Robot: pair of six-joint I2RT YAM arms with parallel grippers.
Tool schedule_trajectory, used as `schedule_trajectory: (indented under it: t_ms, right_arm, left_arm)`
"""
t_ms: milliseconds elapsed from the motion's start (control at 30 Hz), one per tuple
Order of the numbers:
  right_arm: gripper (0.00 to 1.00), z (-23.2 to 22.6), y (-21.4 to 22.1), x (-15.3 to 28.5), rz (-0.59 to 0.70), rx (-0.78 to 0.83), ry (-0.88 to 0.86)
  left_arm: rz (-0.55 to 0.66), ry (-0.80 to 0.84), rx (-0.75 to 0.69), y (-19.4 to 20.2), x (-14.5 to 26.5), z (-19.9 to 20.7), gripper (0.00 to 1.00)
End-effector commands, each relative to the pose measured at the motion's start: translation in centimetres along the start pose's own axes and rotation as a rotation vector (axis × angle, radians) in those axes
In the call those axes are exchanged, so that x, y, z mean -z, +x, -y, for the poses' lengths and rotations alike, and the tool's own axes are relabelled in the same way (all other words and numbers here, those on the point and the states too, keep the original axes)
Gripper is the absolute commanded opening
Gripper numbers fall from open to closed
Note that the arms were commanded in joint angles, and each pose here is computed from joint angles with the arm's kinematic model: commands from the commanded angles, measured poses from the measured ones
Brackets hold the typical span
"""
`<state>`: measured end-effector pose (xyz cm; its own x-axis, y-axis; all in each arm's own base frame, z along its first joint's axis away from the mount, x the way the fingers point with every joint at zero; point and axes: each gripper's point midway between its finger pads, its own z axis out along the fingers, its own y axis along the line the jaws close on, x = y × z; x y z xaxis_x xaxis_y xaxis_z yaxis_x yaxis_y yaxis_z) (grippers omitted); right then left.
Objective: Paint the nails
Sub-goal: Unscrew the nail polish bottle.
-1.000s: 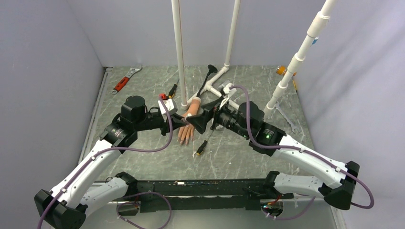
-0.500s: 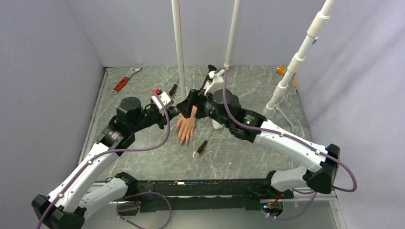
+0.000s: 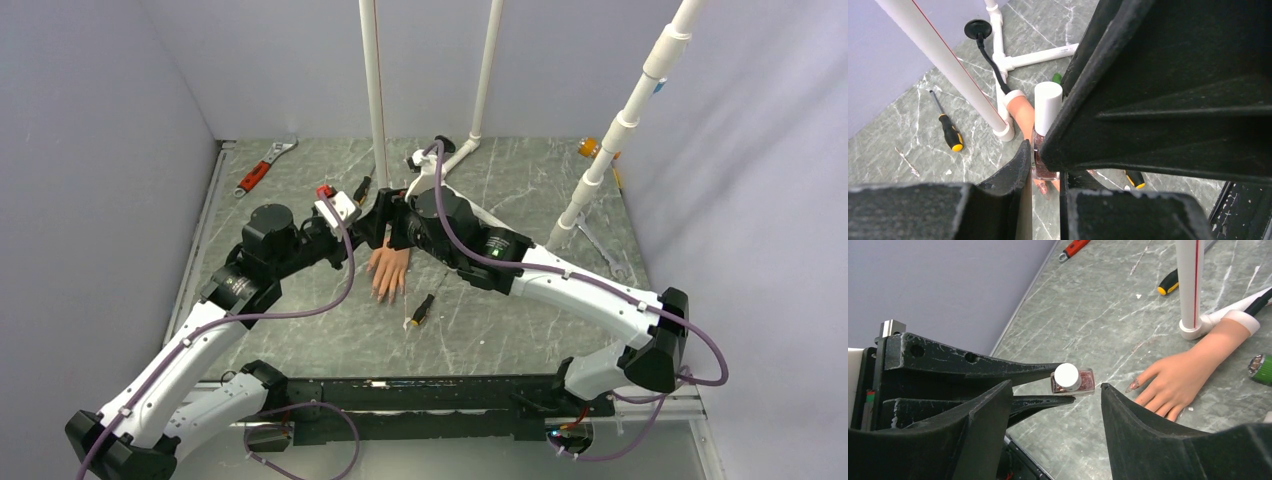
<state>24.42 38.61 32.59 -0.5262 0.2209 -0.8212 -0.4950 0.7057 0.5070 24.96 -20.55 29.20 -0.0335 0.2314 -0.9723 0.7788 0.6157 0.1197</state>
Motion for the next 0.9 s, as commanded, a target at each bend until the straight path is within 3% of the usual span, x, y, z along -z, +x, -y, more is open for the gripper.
schedule_trajectory:
  t_ms: [0,500,867]
  right_arm:
    - [0.65,-0.7,-1.9,0.1,0.056,0.017,0.017]
    - [0.49,0.0,-1.8,-1.0,0.082,0.082,0.085]
    - [0.48,0.1,-2.5,-1.0,0.11,0.098,0.099]
  left_arm:
    - [0.071,-0.013,-0.014,-1.7,0.4,-0.1,0.0]
    - [0.072,0.007,-0.018,-1.8,0.3,0.2,0.0]
    - [0.067,0.017,-0.018,-1.7,0.3,0.3,0.0]
